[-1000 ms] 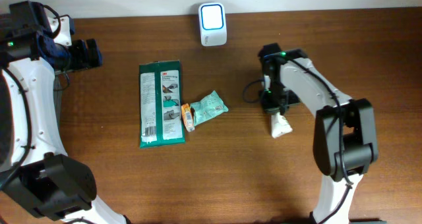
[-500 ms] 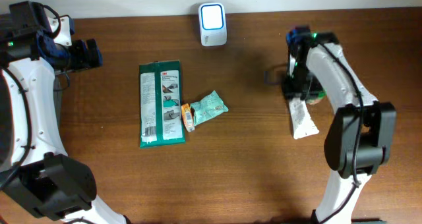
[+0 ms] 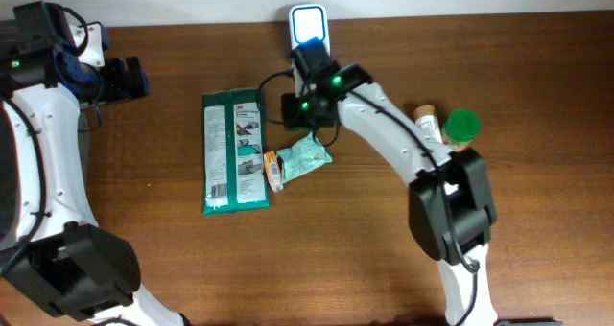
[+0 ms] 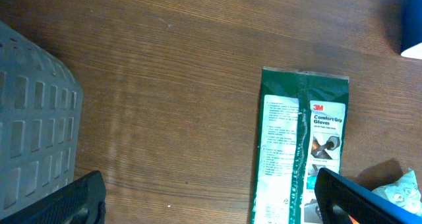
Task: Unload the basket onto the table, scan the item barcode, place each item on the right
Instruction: 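Reach the right gripper to the mint-green pack and grasp it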
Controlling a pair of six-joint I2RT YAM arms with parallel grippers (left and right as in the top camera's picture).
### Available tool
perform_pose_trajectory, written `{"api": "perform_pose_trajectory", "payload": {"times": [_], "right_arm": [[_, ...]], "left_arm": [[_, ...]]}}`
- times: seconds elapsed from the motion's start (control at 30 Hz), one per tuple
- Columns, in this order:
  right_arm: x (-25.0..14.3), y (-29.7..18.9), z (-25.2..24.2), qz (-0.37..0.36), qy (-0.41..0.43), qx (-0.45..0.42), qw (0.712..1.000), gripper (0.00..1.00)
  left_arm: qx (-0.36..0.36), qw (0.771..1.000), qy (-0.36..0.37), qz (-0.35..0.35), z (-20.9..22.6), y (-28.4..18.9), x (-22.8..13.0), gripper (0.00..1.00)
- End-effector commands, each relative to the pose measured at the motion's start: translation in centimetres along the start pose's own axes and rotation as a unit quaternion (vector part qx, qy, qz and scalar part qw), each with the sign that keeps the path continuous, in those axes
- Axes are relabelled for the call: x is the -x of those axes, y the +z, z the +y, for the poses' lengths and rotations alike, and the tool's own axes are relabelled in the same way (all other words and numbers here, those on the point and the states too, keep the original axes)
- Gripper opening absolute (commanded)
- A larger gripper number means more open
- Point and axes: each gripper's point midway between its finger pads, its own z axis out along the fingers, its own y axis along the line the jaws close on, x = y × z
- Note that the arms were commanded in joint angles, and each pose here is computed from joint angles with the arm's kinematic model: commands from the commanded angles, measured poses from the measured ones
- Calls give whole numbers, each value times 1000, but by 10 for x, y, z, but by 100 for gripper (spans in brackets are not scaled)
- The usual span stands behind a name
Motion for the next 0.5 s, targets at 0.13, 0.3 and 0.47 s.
{"api": "perform_pose_trajectory", "payload": {"times": [0.13,0.3,0.47], "right_arm": [[-31,46,19,41,19,-1,999,15],[-75,36,-2,136,13,-31,990,16],[-105,15,-42,214,-10,-88,973,17]], "left_arm": [[2,1000,9,-6,0,-4,3,99],[2,1000,9,-6,0,-4,3,99],[2,1000,9,-6,0,-4,3,99]]}}
